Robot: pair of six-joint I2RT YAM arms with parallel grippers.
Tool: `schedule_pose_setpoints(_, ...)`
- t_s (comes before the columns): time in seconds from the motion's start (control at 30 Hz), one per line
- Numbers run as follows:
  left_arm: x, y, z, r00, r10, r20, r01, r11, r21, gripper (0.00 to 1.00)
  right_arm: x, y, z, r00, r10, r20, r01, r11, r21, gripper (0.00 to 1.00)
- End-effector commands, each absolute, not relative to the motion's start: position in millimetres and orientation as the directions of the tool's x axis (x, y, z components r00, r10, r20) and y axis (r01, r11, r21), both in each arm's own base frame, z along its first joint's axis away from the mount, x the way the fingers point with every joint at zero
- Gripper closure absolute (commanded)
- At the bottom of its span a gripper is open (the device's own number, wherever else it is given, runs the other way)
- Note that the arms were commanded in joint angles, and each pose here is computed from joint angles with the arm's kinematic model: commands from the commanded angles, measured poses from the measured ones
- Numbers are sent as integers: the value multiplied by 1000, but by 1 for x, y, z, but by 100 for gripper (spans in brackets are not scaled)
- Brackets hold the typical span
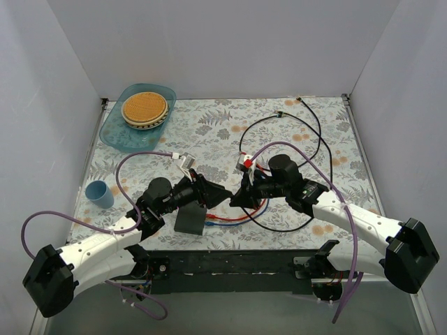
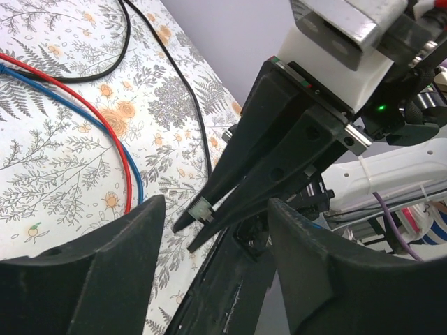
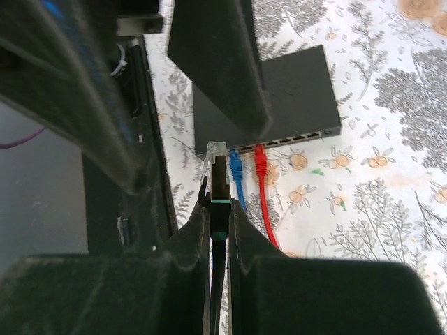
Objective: Insert the plug into the switch port
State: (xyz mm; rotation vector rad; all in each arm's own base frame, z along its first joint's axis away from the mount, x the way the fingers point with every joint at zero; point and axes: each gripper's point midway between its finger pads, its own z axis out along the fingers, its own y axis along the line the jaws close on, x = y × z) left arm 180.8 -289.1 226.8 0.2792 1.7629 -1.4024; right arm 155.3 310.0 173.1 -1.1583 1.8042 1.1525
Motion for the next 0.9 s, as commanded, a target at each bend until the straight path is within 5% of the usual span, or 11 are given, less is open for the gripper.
schedule_pose_setpoints(0.0, 176, -293, 231, -595, -296, -747, 678, 315, -664, 45, 138, 322, 214, -291, -257, -922, -956, 41, 290, 99)
schedule_pose_setpoints(0.27, 171, -295, 233, -593, -281, -755, 699, 287, -655, 66, 132, 322, 220, -285, -248, -926, -956, 9, 292, 99)
schedule_pose_setpoints(0.6, 164, -303, 227, -618, -228, -753, 711, 246, -658, 71, 136, 323, 224, -289, -230, -929, -956, 27, 290, 99)
schedule_pose_setpoints(0.77, 171, -301, 231, -618, -260, -742, 689, 275, -671, 100, 137, 324, 224, -301, -239, -923, -953, 35, 301, 99)
schedule_pose_setpoints(0.87, 185, -295, 235, -638, -321, -700, 609, 345, -714, 100, 149, 320, 220, -316, -249, -916, -948, 124, 294, 77)
